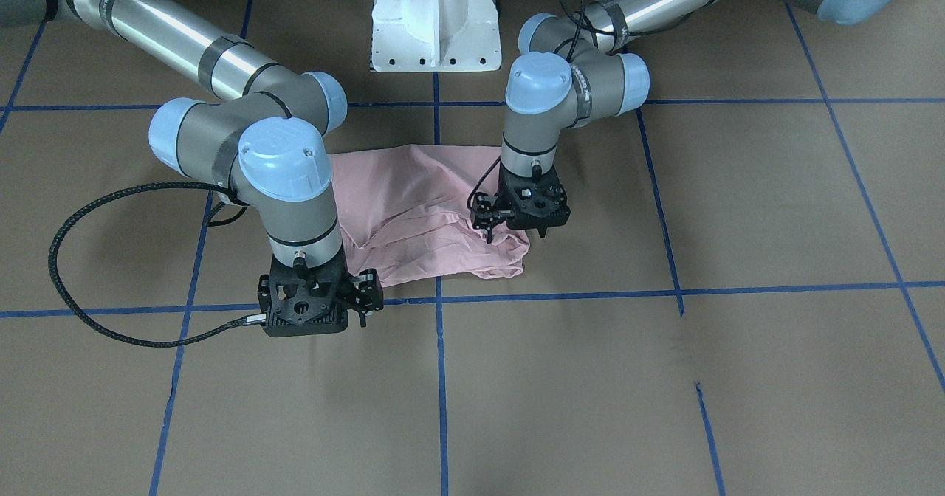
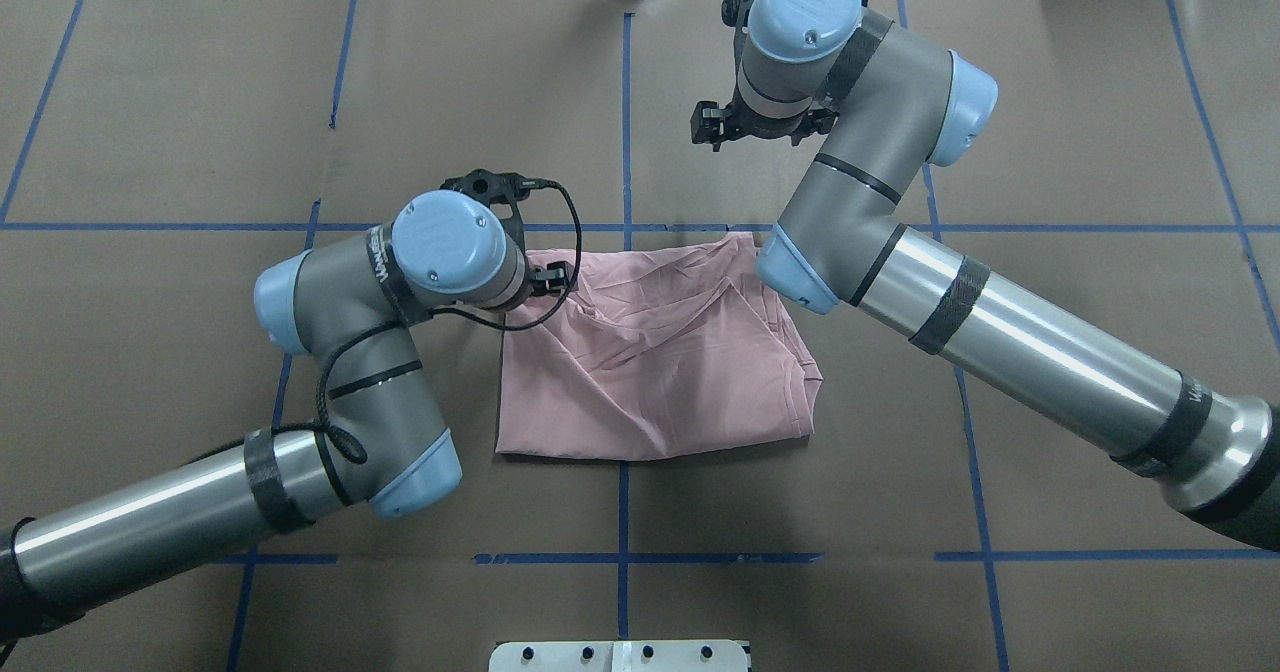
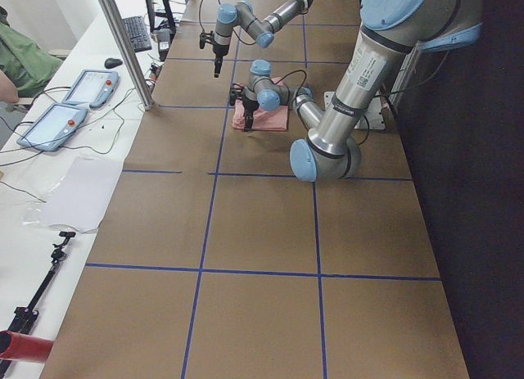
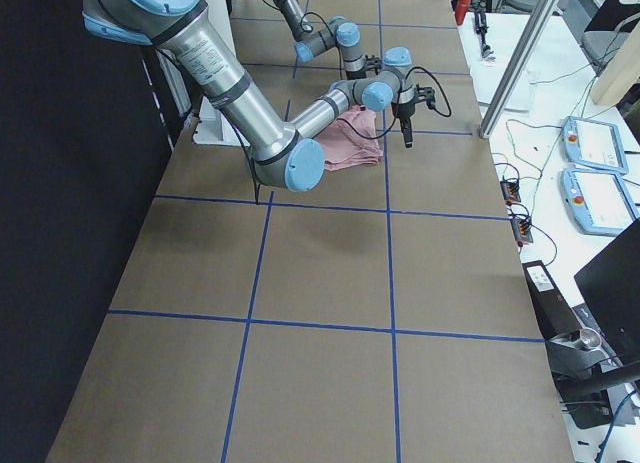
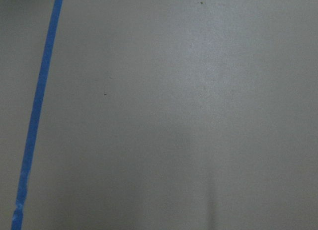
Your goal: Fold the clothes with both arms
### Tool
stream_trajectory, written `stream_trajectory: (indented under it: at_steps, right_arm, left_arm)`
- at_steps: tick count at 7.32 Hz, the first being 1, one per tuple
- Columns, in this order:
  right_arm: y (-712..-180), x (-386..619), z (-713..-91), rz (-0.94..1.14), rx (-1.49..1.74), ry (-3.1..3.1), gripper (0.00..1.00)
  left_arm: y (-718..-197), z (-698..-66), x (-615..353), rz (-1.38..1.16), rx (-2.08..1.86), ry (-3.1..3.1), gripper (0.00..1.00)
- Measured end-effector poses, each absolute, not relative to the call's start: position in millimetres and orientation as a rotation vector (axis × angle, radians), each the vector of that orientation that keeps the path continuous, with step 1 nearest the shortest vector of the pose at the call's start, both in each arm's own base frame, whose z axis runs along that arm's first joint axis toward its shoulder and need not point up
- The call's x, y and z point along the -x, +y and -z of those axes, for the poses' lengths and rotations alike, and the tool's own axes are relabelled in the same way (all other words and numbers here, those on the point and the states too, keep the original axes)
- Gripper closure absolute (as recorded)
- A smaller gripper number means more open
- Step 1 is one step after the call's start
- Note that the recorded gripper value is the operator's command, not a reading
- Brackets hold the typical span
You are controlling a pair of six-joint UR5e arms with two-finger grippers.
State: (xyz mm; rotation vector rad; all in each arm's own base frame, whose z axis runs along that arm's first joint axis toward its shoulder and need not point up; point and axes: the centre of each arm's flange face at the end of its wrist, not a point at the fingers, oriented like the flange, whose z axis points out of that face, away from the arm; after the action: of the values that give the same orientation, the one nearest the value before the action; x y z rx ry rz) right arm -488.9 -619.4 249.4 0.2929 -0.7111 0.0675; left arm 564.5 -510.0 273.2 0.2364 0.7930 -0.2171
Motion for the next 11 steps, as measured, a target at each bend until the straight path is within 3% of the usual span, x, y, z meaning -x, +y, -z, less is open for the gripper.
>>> stream_trajectory:
  at_steps: [2,4,6,11]
  right_arm:
    - [-603.5,499.3,-239.5,-0.065,-0.292,-0.734,0.01]
    - [-554.1,527.0,-227.3,-0.129,-0.273,-0.778,0.32]
    - [-501.1,562.1,-228.2,-0.225,-0.261,-0.781,0.46]
    - [-448.8,571.2,-260.6,-0.361,-0.202,-0.714,0.58]
  left_arm:
    - [-573.7,-283.4,-530.6,0.187,-0.291,0.754,0.00]
    - [-605.9,-306.7,-465.4,0.044,-0.344,0.800,0.00]
    - [-608.1,-337.3,-423.0,-0.010,-0.401,0.839,0.00]
    - [-607.4,-341.1,-415.6,-0.011,-0.415,0.854,0.00]
